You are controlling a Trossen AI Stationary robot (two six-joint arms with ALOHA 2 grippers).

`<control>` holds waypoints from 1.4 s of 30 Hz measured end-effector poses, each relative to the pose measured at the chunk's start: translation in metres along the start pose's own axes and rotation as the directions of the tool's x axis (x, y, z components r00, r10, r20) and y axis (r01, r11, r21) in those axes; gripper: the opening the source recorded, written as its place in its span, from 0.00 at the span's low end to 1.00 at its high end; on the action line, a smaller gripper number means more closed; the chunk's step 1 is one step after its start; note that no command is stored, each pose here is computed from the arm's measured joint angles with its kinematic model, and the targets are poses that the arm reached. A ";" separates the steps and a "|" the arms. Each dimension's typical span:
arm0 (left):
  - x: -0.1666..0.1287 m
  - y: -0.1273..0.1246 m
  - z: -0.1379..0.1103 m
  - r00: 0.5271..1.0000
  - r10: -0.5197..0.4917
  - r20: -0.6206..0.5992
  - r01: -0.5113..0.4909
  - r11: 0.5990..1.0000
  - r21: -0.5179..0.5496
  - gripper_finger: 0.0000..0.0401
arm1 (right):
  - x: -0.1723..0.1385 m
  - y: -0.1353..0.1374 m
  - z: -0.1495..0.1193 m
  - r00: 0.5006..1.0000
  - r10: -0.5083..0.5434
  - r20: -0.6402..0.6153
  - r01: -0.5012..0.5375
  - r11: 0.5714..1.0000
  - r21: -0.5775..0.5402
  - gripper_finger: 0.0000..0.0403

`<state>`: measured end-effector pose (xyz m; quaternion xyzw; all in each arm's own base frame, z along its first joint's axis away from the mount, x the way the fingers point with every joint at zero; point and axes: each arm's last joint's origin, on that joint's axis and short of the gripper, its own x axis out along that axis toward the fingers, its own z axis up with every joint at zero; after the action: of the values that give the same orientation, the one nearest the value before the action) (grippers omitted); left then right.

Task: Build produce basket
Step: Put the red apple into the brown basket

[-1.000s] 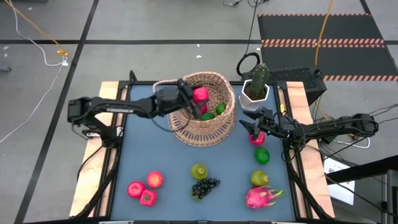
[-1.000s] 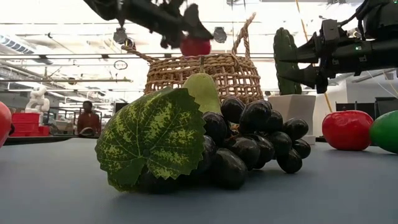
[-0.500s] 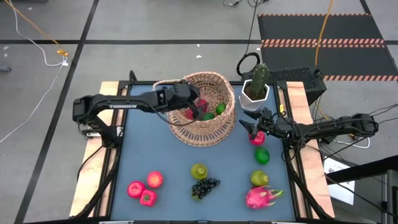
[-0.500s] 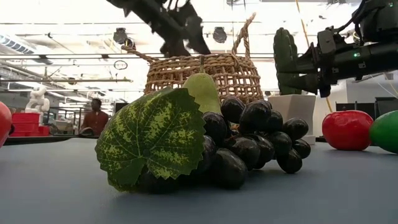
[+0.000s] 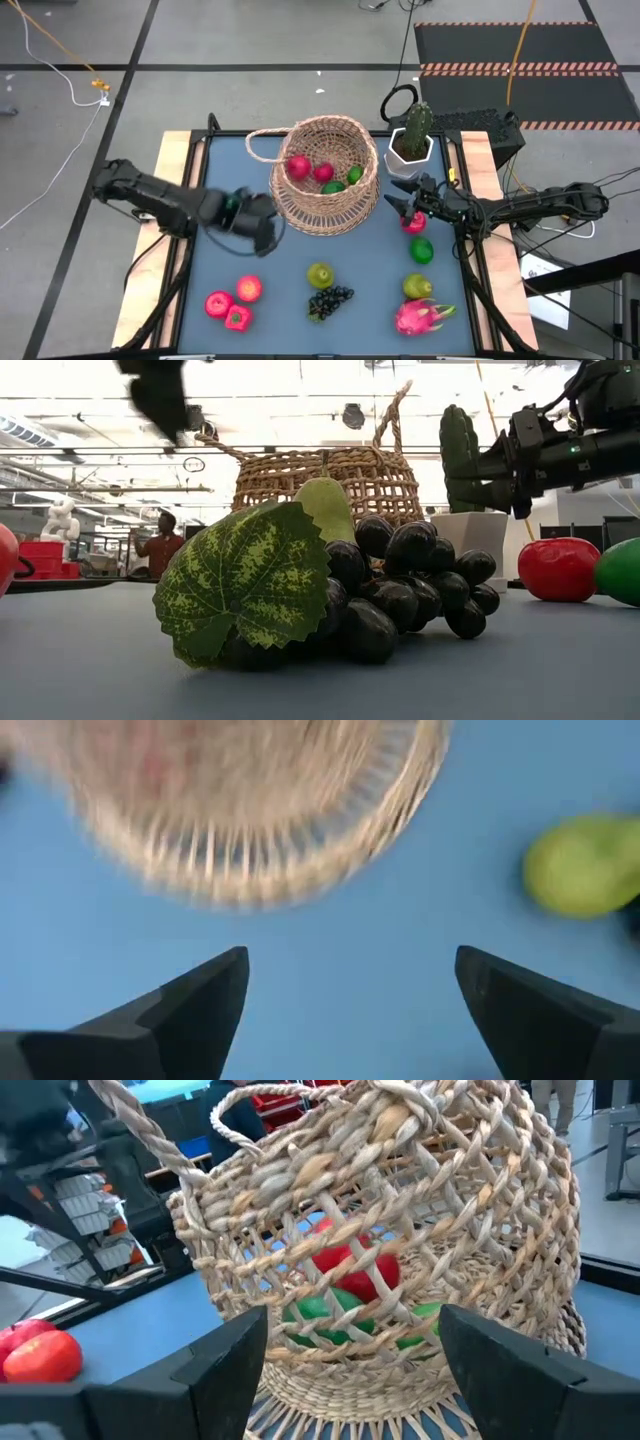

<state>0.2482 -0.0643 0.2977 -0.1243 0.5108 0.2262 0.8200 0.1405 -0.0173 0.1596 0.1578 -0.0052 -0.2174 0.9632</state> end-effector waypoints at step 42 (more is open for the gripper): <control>0.092 -0.067 -0.135 0.913 -0.249 -0.322 0.160 0.947 -0.278 0.88 | -0.005 0.017 0.008 0.955 0.292 0.046 -0.293 0.919 0.264 0.72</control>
<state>0.2100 -0.1585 0.1533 -0.3167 0.6018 0.1738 0.7123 0.1427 -0.0034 0.1730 0.2836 -0.0607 -0.0690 0.9545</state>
